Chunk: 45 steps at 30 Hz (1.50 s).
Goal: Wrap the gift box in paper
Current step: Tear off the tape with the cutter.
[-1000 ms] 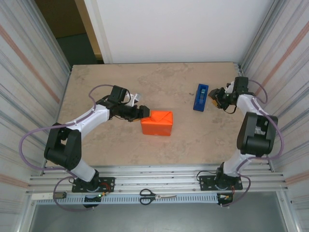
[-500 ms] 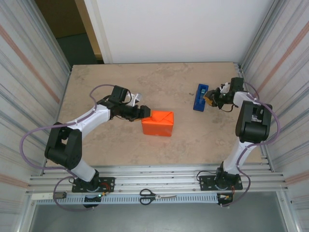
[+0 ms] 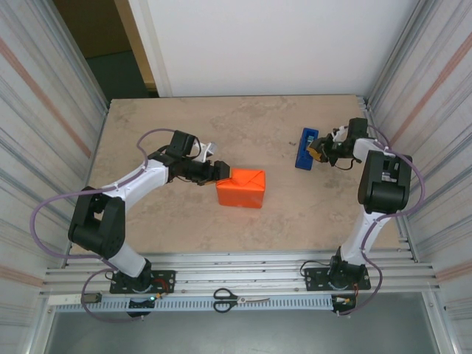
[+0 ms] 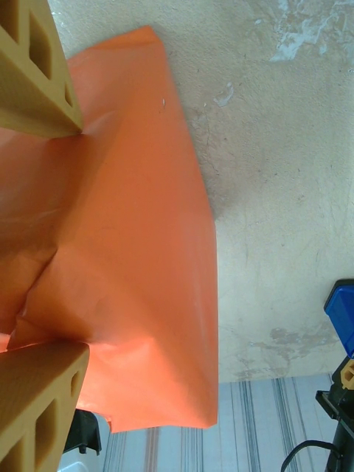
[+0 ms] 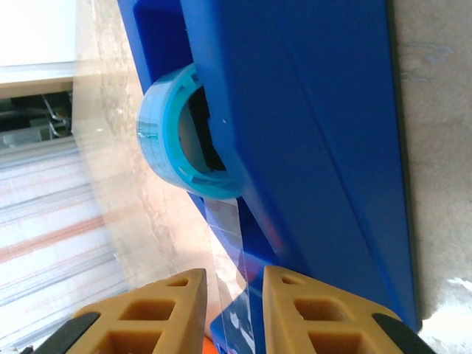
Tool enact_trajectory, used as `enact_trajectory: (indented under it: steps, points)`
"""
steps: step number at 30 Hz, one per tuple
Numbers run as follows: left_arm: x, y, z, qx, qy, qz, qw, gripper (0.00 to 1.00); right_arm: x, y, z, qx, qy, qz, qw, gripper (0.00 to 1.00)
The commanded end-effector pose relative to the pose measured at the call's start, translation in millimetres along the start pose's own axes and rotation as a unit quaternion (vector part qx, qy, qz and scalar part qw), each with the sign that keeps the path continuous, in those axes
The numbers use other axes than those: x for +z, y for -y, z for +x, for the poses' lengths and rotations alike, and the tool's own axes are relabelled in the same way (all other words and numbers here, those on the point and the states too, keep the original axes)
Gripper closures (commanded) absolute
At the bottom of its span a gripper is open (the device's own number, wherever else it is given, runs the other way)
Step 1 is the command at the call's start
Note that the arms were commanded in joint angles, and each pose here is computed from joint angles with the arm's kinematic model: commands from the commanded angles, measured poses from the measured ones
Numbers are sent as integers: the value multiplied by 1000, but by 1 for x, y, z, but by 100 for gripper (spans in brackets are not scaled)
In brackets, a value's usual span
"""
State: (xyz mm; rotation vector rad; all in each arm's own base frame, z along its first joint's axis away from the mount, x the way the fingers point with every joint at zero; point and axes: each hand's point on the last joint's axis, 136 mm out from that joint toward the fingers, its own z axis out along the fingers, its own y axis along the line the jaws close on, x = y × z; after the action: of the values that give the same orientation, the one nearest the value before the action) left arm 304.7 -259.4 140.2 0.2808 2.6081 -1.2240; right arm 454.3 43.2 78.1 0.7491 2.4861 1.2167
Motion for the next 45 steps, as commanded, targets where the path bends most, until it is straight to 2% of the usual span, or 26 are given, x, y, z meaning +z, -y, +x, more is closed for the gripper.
enact_trajectory:
  steps: [1, 9, 20, 35, 40, 45]
  points:
    - [13, -18, 24, -22, -42, -32, 998, 29, 6, -4, 3, -5, -17, -8, 1000, 77]
    - [13, -18, 24, -21, -44, -30, 998, 29, 5, -1, 2, -3, -17, -3, 1000, 78]
    - [14, -19, 24, -21, -45, -31, 998, 30, -1, -5, 1, -3, -14, -8, 1000, 90]
    - [15, -24, 27, -24, -47, -38, 998, 31, -30, -55, 2, -30, -1, -30, 999, 100]
    - [16, -24, 27, -23, -48, -38, 998, 31, -33, -64, 20, -8, -23, -43, 999, 100]
    - [16, -24, 28, -25, -46, -38, 998, 31, -28, -49, 56, 12, -43, -29, 999, 100]
